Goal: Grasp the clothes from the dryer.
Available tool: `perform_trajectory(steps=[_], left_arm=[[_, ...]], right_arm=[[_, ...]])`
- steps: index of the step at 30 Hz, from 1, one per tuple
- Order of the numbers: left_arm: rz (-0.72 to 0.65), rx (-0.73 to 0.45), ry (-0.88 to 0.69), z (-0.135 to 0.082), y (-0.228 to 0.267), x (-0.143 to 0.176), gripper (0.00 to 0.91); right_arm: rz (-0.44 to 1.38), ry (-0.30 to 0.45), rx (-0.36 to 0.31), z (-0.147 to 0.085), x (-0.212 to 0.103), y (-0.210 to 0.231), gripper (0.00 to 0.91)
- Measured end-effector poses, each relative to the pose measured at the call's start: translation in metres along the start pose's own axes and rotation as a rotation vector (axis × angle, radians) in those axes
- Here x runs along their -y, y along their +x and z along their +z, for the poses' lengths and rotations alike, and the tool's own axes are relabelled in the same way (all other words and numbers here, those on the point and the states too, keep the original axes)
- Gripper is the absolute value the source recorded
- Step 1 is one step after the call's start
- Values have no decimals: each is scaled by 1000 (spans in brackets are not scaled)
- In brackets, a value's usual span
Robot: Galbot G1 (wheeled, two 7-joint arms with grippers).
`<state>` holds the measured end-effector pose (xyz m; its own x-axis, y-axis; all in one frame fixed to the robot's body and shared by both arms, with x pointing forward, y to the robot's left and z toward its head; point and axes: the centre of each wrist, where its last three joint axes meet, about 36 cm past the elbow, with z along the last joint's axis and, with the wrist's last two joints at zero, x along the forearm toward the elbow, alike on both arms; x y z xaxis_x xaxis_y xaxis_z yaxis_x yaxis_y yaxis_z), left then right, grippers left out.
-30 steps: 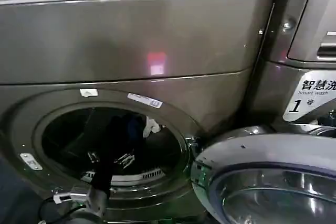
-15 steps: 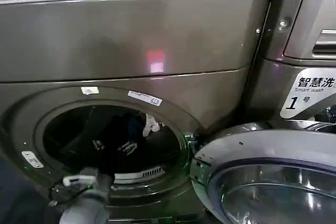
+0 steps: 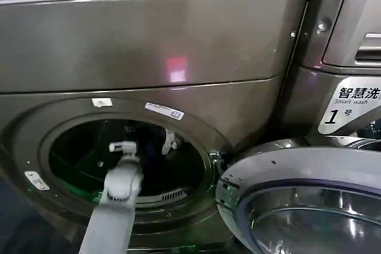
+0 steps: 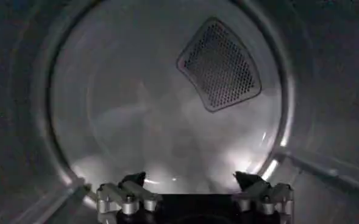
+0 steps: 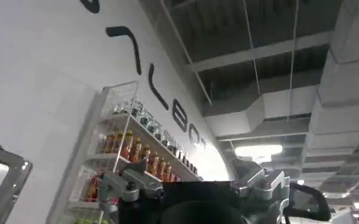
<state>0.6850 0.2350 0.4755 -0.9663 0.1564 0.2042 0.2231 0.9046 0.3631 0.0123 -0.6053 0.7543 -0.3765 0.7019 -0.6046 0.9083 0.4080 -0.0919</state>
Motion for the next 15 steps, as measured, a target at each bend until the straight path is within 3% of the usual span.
perform_trajectory(steps=[15], left_arm=[[461,-185,-466,-16,-58,-44,907]], right_arm=[[6,-2,-3,3,3,-1,907]])
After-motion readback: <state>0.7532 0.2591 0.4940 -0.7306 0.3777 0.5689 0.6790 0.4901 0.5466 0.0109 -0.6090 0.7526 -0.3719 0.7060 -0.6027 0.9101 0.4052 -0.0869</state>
